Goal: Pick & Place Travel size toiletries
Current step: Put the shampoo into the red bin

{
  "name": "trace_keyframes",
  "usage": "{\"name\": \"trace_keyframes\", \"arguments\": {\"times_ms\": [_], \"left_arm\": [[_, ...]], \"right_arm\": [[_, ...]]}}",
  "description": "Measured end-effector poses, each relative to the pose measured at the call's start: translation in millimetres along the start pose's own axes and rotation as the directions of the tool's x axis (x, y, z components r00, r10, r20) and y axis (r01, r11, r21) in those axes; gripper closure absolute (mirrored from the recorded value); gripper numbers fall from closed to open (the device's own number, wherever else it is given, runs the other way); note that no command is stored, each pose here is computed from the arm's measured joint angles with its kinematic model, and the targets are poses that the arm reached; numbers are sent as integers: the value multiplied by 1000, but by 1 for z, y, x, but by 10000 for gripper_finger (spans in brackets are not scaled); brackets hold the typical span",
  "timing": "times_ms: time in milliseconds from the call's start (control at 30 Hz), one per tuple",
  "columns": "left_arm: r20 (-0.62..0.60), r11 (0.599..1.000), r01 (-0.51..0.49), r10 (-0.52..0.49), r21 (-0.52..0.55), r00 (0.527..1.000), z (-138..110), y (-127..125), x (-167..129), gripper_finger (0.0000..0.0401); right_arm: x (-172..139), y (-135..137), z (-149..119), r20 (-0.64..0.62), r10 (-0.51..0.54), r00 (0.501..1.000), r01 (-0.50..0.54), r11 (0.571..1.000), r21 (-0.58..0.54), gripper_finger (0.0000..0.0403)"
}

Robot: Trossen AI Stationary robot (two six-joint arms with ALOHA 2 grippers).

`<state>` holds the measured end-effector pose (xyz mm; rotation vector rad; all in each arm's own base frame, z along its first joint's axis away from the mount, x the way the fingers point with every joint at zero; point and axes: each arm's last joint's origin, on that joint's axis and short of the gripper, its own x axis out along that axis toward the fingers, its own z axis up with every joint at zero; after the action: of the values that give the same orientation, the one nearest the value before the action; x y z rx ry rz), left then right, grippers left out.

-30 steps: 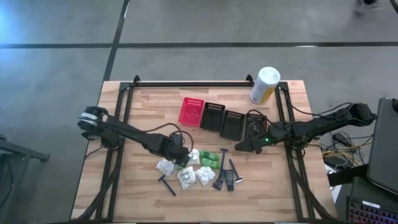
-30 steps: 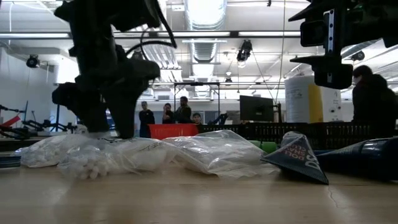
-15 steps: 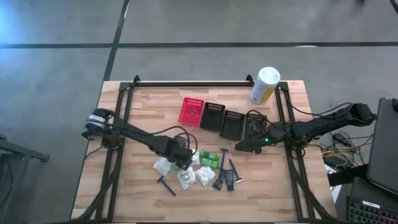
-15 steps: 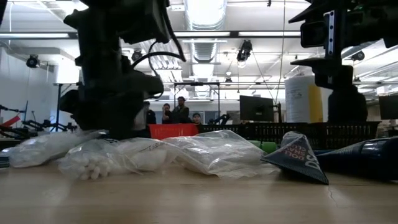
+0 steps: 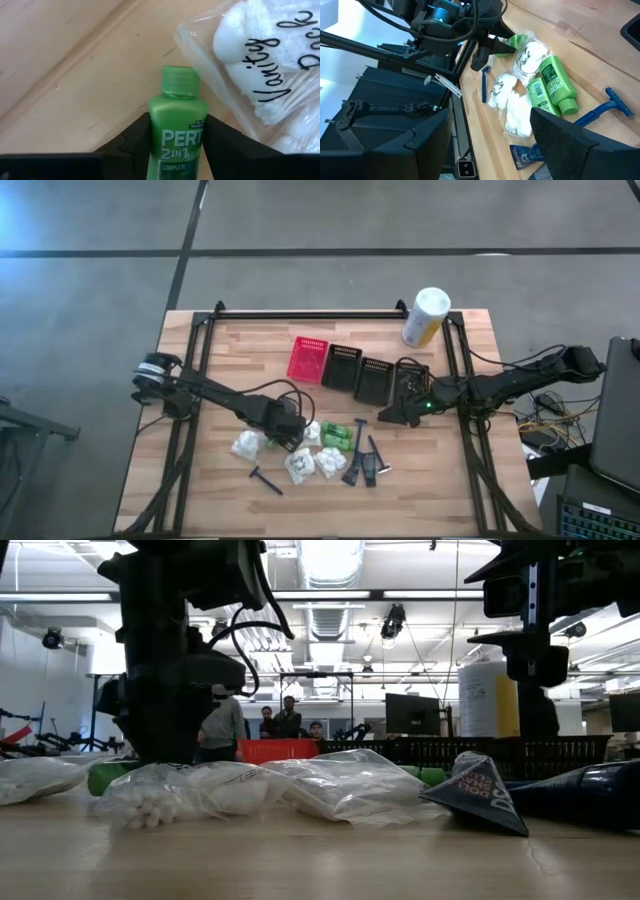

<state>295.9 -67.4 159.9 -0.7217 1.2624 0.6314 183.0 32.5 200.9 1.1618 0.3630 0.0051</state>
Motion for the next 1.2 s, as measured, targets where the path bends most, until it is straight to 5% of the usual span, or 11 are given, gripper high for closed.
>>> {"name": "trace_keyframes", "arguments": {"times_ms": [500, 933, 1200], "left_arm": [[-21, 995, -18, 20, 94, 1000, -5, 7, 7, 153], [-30, 991, -23, 27, 128, 999, -5, 9, 6, 263], [20, 995, 43, -45, 93, 999, 1, 13, -17, 263]], "right_arm": [[0, 0, 0, 7, -2, 1000, 2, 1000, -1, 97], [0, 0, 0, 8, -3, 1000, 3, 1000, 2, 89], [0, 0, 0, 10, -4, 1000, 4, 1000, 3, 116]]}}
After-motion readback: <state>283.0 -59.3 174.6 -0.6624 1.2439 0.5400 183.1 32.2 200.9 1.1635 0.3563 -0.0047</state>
